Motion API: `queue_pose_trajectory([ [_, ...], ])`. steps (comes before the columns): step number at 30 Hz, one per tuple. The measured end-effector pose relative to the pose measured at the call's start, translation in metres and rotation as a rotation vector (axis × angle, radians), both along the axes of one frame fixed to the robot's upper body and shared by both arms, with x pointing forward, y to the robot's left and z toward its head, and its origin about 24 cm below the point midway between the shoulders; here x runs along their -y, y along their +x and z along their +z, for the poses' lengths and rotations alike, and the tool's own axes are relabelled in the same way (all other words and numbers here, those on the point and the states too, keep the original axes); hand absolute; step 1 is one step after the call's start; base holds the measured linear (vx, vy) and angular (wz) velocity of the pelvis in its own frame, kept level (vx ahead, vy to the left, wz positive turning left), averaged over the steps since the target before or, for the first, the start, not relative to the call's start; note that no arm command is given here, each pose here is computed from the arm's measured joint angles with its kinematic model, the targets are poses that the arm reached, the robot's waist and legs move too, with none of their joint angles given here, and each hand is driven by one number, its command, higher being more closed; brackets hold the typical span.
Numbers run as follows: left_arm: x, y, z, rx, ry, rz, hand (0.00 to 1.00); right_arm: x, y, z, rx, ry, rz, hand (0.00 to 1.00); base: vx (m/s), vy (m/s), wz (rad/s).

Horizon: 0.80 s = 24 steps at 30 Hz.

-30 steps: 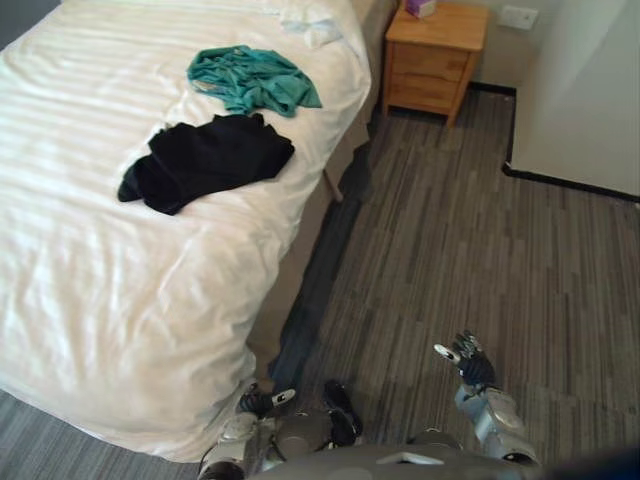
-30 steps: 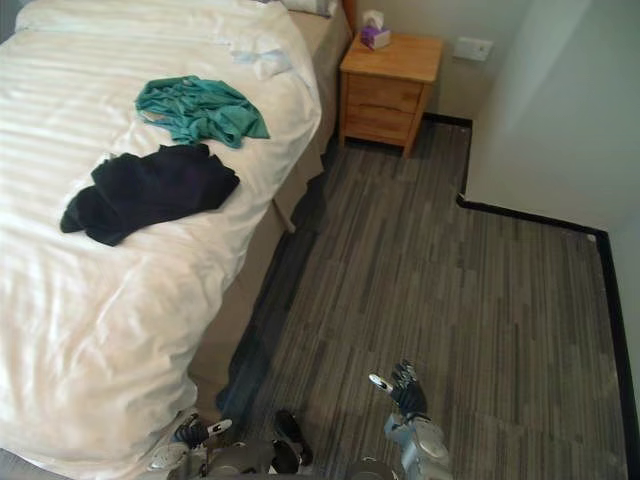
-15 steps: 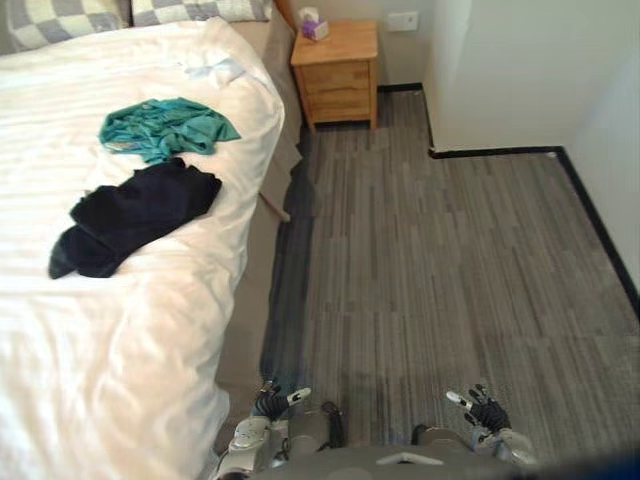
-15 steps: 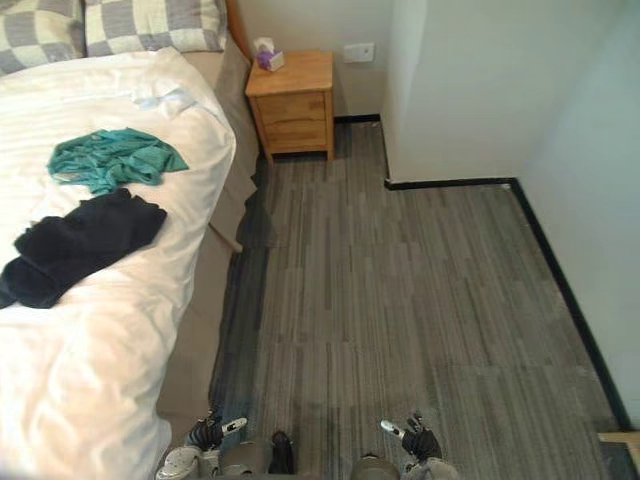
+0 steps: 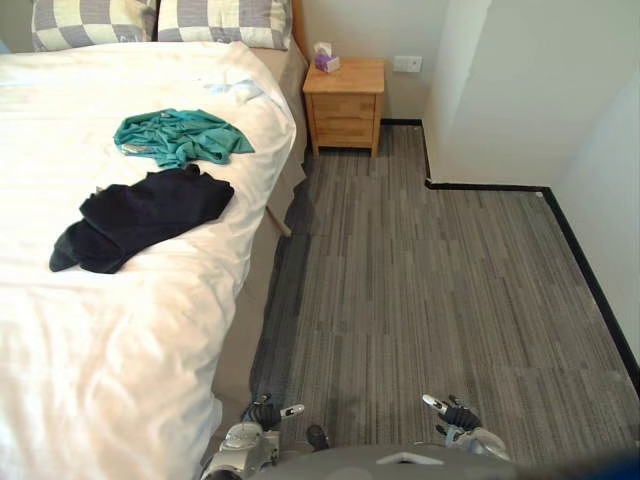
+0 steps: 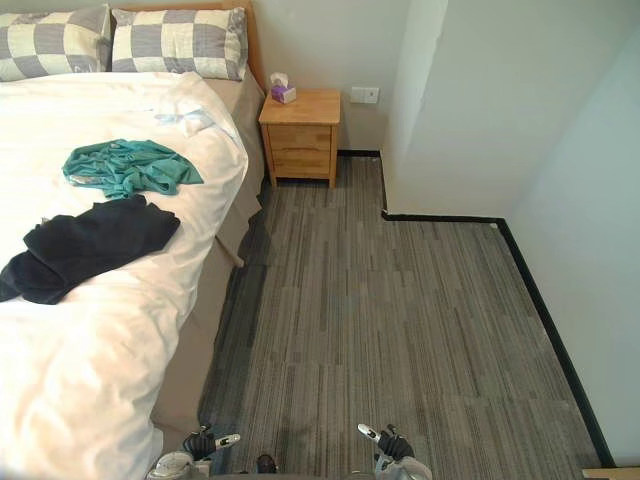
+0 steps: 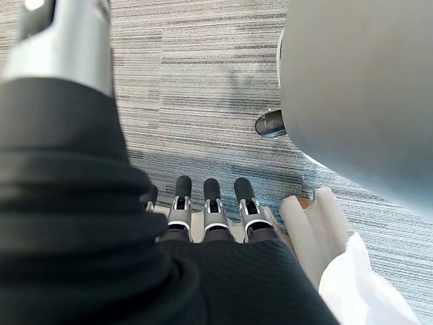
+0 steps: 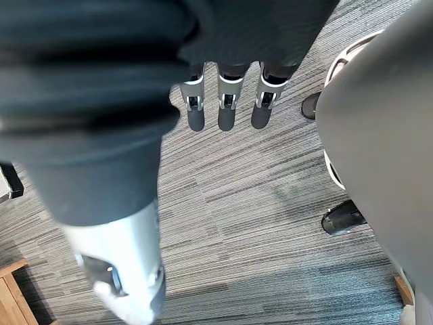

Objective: Tidy the bed and pick cloth on bed and put in laundry

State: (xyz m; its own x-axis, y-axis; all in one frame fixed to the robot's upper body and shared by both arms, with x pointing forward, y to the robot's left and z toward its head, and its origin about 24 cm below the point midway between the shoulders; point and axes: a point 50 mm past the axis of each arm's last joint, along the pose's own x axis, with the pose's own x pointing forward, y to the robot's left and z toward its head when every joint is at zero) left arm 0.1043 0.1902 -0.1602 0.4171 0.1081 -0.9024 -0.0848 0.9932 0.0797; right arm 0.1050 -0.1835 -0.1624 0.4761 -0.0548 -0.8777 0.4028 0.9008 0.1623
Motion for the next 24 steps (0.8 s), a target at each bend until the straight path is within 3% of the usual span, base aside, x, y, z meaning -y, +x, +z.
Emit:
queue_pose_trajectory([
  [3,0.000,0.000,0.000,-0.005,-0.010,0.004,0.00,0.001,0.000,0.000,0.002,-0.003,0.031,0.00,0.00,0.000,0.00],
  [11,-0.009,0.006,0.004,0.030,-0.080,0.245,0.00,0.005,0.007,0.004,0.036,-0.005,0.113,0.00,0.07,0.014,-0.11],
  [15,0.009,0.011,0.004,0.049,-0.153,0.227,0.00,0.013,0.001,0.007,0.034,-0.021,0.107,0.00,0.08,0.128,-0.32],
  [24,0.005,0.012,0.006,0.075,-0.168,0.226,0.00,0.010,0.001,0.008,0.034,-0.018,0.151,0.00,0.04,0.042,-0.14],
])
